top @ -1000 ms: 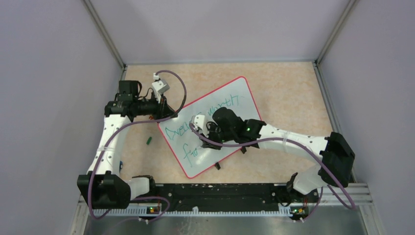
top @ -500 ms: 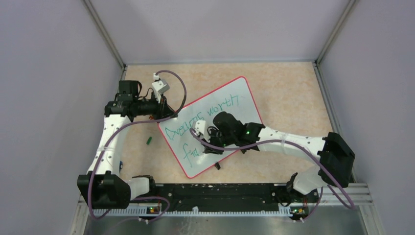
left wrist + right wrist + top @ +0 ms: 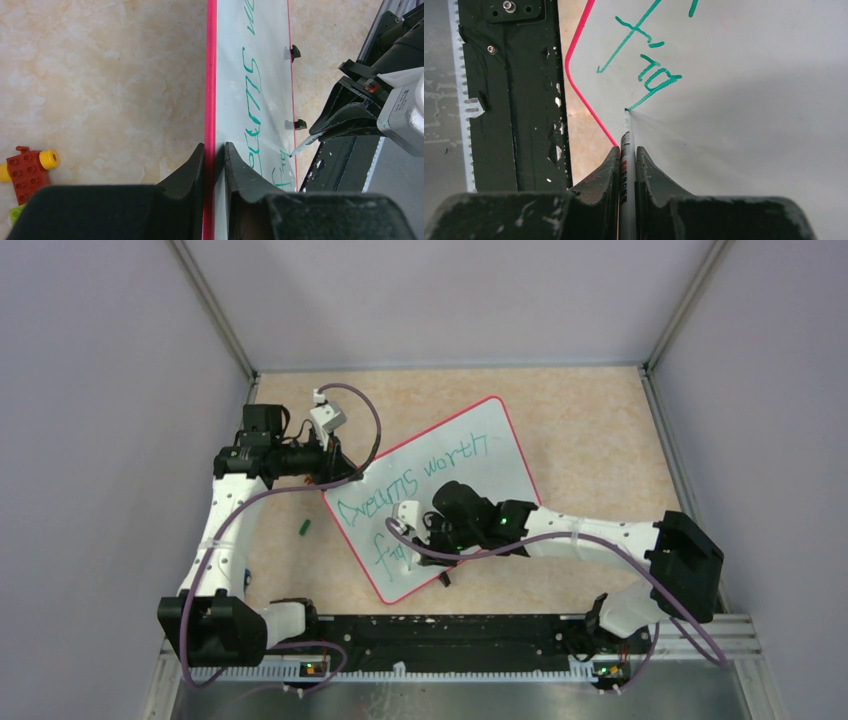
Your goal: Write a sentence on the whiteboard
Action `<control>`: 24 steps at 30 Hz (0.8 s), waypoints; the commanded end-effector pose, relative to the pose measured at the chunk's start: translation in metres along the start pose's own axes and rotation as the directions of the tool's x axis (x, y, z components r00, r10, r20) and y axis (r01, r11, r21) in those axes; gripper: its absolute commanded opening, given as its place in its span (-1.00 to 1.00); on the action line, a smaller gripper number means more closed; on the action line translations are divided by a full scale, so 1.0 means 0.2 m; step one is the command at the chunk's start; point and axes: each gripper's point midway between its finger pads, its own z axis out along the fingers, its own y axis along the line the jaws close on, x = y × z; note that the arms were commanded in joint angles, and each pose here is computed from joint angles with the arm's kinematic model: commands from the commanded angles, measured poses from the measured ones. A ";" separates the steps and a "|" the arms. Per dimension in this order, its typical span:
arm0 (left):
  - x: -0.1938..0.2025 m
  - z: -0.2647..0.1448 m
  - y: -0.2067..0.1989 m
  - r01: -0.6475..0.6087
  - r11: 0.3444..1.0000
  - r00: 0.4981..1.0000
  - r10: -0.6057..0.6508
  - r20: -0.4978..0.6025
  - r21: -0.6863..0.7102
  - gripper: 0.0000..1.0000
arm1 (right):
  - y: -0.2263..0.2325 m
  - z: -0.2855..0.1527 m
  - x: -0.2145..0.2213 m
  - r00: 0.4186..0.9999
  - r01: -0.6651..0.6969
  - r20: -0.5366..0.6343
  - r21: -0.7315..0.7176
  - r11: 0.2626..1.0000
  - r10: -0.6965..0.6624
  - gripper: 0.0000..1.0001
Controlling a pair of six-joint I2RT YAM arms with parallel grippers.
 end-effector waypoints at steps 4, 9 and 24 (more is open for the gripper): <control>-0.03 -0.01 -0.02 -0.040 0.999 0.999 0.040 0.016 0.001 -1.00 | -0.04 0.02 -0.19 0.996 0.042 0.079 0.043 0.998 -0.045 -1.00; -0.03 -0.01 -0.02 -0.038 0.999 0.999 0.038 0.017 0.001 -1.00 | 0.01 -0.04 -0.26 0.991 0.054 0.124 0.014 0.998 -0.055 -1.00; -0.03 -0.01 -0.02 -0.036 0.999 0.999 0.036 0.018 0.007 -1.00 | -0.15 -0.23 -0.35 0.980 0.011 0.199 0.101 0.995 -0.031 -1.00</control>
